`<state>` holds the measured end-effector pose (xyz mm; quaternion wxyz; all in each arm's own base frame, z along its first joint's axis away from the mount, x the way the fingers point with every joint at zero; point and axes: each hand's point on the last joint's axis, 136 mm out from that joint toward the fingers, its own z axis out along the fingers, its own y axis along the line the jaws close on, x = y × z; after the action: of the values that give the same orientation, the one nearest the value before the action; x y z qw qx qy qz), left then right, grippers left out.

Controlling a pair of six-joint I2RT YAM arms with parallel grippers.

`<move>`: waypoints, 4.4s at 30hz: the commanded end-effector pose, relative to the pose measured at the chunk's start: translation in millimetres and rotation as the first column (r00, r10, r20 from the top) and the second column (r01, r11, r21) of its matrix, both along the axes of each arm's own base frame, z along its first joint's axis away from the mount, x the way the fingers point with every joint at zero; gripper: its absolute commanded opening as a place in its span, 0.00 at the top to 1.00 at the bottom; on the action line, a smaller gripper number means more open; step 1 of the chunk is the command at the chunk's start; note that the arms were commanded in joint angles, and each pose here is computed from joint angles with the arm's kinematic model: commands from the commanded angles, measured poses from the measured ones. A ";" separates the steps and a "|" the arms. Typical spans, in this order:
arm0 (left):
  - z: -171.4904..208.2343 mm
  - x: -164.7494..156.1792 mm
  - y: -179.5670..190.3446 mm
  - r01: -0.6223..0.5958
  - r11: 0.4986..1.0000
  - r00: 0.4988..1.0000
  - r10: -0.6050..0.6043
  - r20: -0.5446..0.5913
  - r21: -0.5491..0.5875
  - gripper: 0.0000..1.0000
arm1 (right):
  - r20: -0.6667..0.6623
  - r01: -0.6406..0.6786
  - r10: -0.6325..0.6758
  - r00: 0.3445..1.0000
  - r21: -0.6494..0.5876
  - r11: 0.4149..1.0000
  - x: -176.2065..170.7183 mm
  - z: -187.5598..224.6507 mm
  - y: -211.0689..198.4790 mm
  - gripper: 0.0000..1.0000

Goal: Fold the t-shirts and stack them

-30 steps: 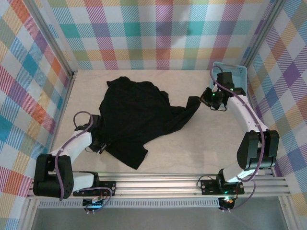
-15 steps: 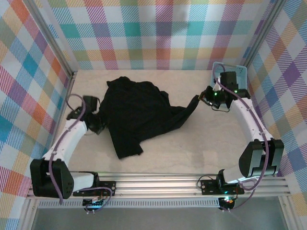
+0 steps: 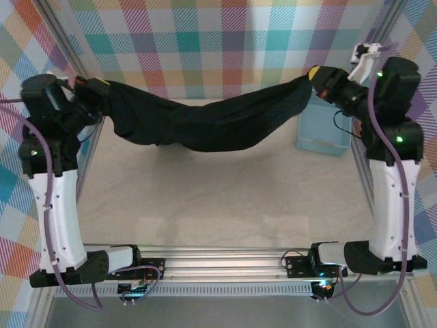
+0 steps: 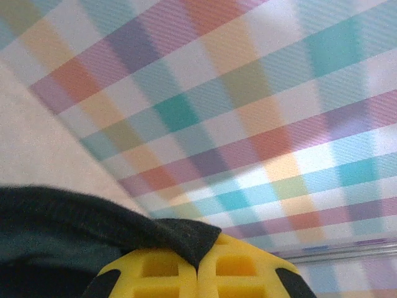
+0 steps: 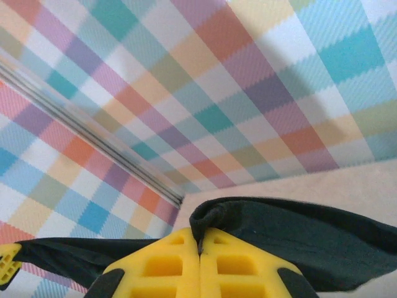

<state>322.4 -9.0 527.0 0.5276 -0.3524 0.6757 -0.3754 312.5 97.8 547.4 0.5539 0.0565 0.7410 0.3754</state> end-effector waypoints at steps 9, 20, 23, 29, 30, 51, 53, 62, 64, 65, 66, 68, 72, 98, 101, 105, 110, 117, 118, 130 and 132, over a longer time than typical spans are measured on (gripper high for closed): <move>73.9 -39.5 4.0 -0.032 0.998 0.981 0.040 0.190 -0.045 1.00 | 0.129 -0.014 0.005 0.992 0.067 0.998 -47.8 40.4 -2.6 1.00; -27.4 132.6 -1.1 0.082 0.981 0.995 -0.092 -0.049 -0.178 1.00 | -0.112 -0.125 0.142 0.983 0.148 0.981 110.1 -42.5 30.0 1.00; -4.5 163.5 -3.8 0.127 0.969 0.992 -0.128 0.009 -0.212 1.00 | -0.093 -0.145 0.159 0.983 0.149 0.978 136.2 -28.4 33.4 1.00; 99.8 130.9 11.7 0.144 0.964 0.958 -0.080 0.274 -0.222 1.00 | 0.065 -0.099 0.091 0.994 0.146 0.984 126.4 42.7 11.2 1.00; 110.7 120.2 17.6 0.139 0.963 0.952 -0.065 0.300 -0.233 1.00 | 0.083 -0.083 0.071 0.994 0.158 0.984 121.7 51.4 3.4 1.00; -413.3 -62.2 -16.7 -0.042 0.975 0.595 -0.149 -0.790 -0.216 0.32 | -0.787 0.159 -0.039 0.616 0.076 0.984 22.3 -400.8 -21.9 0.58; -412.1 -67.9 -16.8 -0.022 0.984 0.587 -0.130 -0.799 -0.176 0.30 | -0.799 0.148 -0.060 0.598 0.037 0.988 9.3 -415.0 -21.5 0.56; -412.2 -61.4 -8.5 -0.027 0.998 0.563 -0.030 -0.826 -0.054 0.36 | -0.758 -0.060 -0.019 0.652 -0.076 0.995 9.5 -412.0 42.5 0.62; -423.9 -48.4 -5.8 -0.023 0.999 0.530 -0.023 -0.848 -0.041 0.38 | -0.779 -0.130 0.032 0.626 -0.064 0.989 16.9 -423.8 67.8 0.64; -432.9 -42.1 -5.4 -0.019 0.999 0.506 -0.026 -0.862 -0.041 0.38 | -0.788 -0.165 0.057 0.613 -0.058 0.985 20.3 -429.9 80.6 0.65; -446.0 -33.8 -5.4 -0.008 0.999 0.465 -0.033 -0.885 -0.041 0.39 | -0.803 -0.204 0.079 0.590 -0.054 0.978 24.3 -438.1 95.8 0.65; -463.8 -17.7 -4.8 0.015 0.999 0.411 -0.041 -0.911 -0.039 0.41 | -0.831 -0.275 0.114 0.544 -0.049 0.960 32.9 -452.0 124.4 0.66; -488.0 3.7 -2.3 0.018 0.999 0.346 -0.031 -0.938 -0.027 0.43 | -0.871 -0.319 0.113 0.478 -0.052 0.946 55.1 -482.4 159.0 0.67; -462.9 127.1 -92.6 0.298 0.948 0.398 -0.019 -0.917 0.109 0.31 | -0.840 -0.051 -0.040 0.541 -0.081 0.995 150.4 -454.3 50.7 0.63; -431.0 101.6 -62.8 0.214 0.968 0.494 0.006 -0.869 0.128 0.28 | -0.803 -0.073 -0.048 0.594 -0.113 0.991 133.4 -430.6 53.8 0.59; -437.9 60.8 -48.5 0.188 0.978 0.484 -0.009 -0.875 0.094 0.29 | -0.800 -0.073 -0.001 0.599 -0.056 0.996 100.5 -429.3 56.1 0.58; -484.6 34.0 -37.1 0.151 0.988 0.389 -0.037 -0.920 0.025 0.43 | -0.842 -0.075 0.001 0.540 -0.048 0.996 58.4 -457.5 49.8 0.62; -499.9 19.4 15.8 0.096 0.988 0.317 0.084 -0.945 0.120 0.46 | -0.887 -0.065 -0.103 0.451 -0.148 0.987 24.8 -491.8 25.3 0.64; -507.6 10.1 22.9 0.085 0.989 0.276 0.095 -0.956 0.123 0.47 | -0.896 -0.062 -0.114 0.429 -0.155 0.986 20.3 -499.5 22.3 0.63; -518.8 -88.7 42.3 -0.206 0.978 0.235 0.078 -0.969 0.029 0.49 | -0.933 -0.116 -0.091 0.349 -0.140 0.983 4.0 -527.9 26.2 0.62; -506.4 -91.6 38.9 -0.244 0.970 0.271 0.076 -0.959 0.008 0.49 | -0.931 -0.121 -0.092 0.352 -0.143 0.982 1.6 -525.8 27.7 0.62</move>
<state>264.9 33.9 21.6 0.0688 -0.5703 0.8129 -0.0962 321.8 122.5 22.1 0.0441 0.2131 0.9529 0.2112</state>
